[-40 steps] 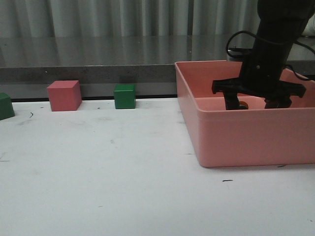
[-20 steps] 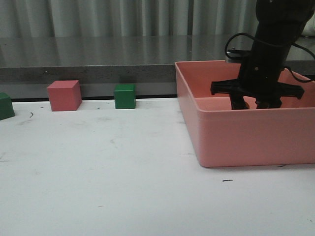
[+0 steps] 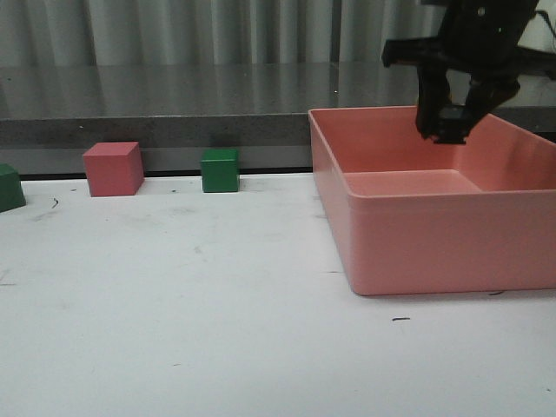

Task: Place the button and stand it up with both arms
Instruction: 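Lift the button out of the bin with the right gripper, carry it toward the cubes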

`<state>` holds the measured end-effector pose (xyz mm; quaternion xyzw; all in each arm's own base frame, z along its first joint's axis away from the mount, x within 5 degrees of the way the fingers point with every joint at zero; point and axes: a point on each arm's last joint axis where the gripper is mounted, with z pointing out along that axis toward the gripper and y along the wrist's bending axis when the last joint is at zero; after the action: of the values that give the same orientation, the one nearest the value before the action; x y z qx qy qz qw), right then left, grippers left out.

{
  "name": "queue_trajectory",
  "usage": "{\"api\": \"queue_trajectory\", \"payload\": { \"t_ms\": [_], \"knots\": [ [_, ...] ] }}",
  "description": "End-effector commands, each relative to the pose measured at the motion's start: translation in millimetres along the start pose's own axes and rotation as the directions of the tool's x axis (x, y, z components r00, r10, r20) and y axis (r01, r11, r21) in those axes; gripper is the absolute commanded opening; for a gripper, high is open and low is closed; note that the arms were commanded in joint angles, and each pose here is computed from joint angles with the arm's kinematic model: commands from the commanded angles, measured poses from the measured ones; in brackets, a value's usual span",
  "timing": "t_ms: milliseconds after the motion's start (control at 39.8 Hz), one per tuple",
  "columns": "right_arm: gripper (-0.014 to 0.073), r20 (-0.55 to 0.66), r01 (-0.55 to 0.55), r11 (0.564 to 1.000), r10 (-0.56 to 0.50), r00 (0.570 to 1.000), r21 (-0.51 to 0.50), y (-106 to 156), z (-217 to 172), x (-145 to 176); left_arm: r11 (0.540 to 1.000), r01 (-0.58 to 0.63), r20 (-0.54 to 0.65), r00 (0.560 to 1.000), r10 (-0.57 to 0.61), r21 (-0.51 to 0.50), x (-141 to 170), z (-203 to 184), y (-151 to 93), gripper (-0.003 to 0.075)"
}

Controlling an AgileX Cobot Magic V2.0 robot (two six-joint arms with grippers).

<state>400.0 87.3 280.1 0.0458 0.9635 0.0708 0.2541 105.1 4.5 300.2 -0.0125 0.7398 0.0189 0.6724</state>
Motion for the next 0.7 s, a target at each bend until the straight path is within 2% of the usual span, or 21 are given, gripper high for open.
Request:
{"api": "queue_trajectory", "payload": {
  "t_ms": [0, 176, 326, 552, 678],
  "knots": [
    [0.0318, 0.153, 0.073, 0.995, -0.061, 0.986, -0.068, 23.8, -61.0, -5.9, 1.000, 0.007, 0.102, 0.995, -0.008, 0.008, -18.1, 0.0, -0.5, 0.0670],
    [0.0318, 0.179, 0.198, 0.967, -0.169, 0.969, -0.157, 73.0, -90.3, 17.2, 1.000, 0.007, 0.102, 0.995, -0.008, 0.008, -18.1, 0.0, -0.5, 0.0670],
    [0.0318, 0.151, 0.307, 0.916, -0.276, 0.949, -0.258, 129.8, -97.4, 44.3, 1.000, 0.007, 0.102, 0.995, -0.008, 0.008, -18.1, 0.0, -0.5, 0.0670],
    [0.0318, 0.102, 0.394, 0.843, -0.384, 0.918, -0.366, 202.0, -78.9, 75.6, 1.000, 0.007, 0.102, 0.995, -0.008, 0.008, -18.1, 0.0, -0.5, 0.0670],
    [0.0318, 0.027, 0.359, 0.859, -0.375, 0.926, -0.364, 219.9, -53.9, 82.4, 1.000, 0.007, 0.102, 0.995, -0.008, 0.008, -18.1, 0.0, -0.5, 0.0670]
  ]
}}
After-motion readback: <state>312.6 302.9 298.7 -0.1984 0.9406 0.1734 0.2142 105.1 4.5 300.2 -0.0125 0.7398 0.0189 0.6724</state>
